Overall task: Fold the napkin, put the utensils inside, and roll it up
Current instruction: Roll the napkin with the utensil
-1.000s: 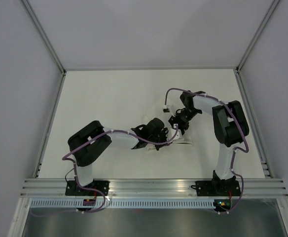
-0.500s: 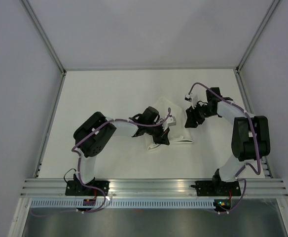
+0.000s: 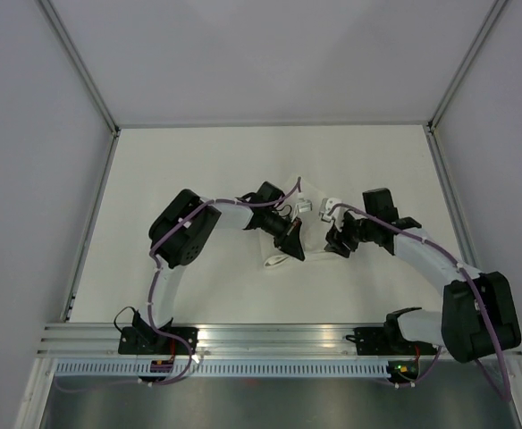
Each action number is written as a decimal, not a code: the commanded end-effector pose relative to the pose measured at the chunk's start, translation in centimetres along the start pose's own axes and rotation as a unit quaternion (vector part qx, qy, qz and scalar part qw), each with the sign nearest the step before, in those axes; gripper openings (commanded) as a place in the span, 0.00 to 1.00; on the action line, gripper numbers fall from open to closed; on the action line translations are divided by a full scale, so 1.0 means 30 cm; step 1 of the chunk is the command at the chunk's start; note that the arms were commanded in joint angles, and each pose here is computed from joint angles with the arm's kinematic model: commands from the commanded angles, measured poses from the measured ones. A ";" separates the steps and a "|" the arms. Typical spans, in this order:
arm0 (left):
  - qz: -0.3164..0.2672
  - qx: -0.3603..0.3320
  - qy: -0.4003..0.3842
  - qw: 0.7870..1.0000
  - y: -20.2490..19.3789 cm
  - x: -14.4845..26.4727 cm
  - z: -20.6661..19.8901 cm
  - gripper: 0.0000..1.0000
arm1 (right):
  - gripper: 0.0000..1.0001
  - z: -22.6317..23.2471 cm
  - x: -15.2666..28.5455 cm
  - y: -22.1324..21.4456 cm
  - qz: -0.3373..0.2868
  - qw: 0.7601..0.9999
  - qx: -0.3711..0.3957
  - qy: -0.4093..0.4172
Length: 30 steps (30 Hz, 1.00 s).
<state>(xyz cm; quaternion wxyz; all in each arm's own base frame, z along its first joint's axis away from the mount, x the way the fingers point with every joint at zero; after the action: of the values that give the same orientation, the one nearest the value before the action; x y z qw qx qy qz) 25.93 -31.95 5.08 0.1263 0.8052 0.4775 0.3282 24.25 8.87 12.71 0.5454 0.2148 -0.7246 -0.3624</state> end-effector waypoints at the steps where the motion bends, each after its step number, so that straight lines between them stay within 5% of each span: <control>1: 0.018 0.056 -0.008 0.998 -0.013 0.008 0.021 0.02 | 0.62 0.017 -0.027 0.076 -0.038 0.993 0.105 -0.021; 17: 0.039 0.130 -0.001 0.991 -0.030 0.002 0.078 0.02 | 0.59 0.205 -0.154 0.043 0.009 0.950 0.307 -0.056; 30: 0.057 0.140 0.004 0.989 -0.043 0.005 0.091 0.02 | 0.55 0.212 -0.206 -0.016 0.044 0.933 0.353 -0.052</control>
<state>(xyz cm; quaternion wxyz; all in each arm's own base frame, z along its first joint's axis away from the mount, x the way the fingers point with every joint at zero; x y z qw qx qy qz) 26.89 -31.76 4.51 0.0435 0.8423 0.4760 0.2491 19.78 14.61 7.68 0.4182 0.3374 -0.8385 -0.0908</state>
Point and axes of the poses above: each gripper's point midway between its finger pads, its own x axis back along the fingers, its own z axis along the line the jaws close on, y = z × x, the point moved 8 cm from there along x, back along the fingers, and after that the axes turned 7 degrees about x, right-handed, at the moved point
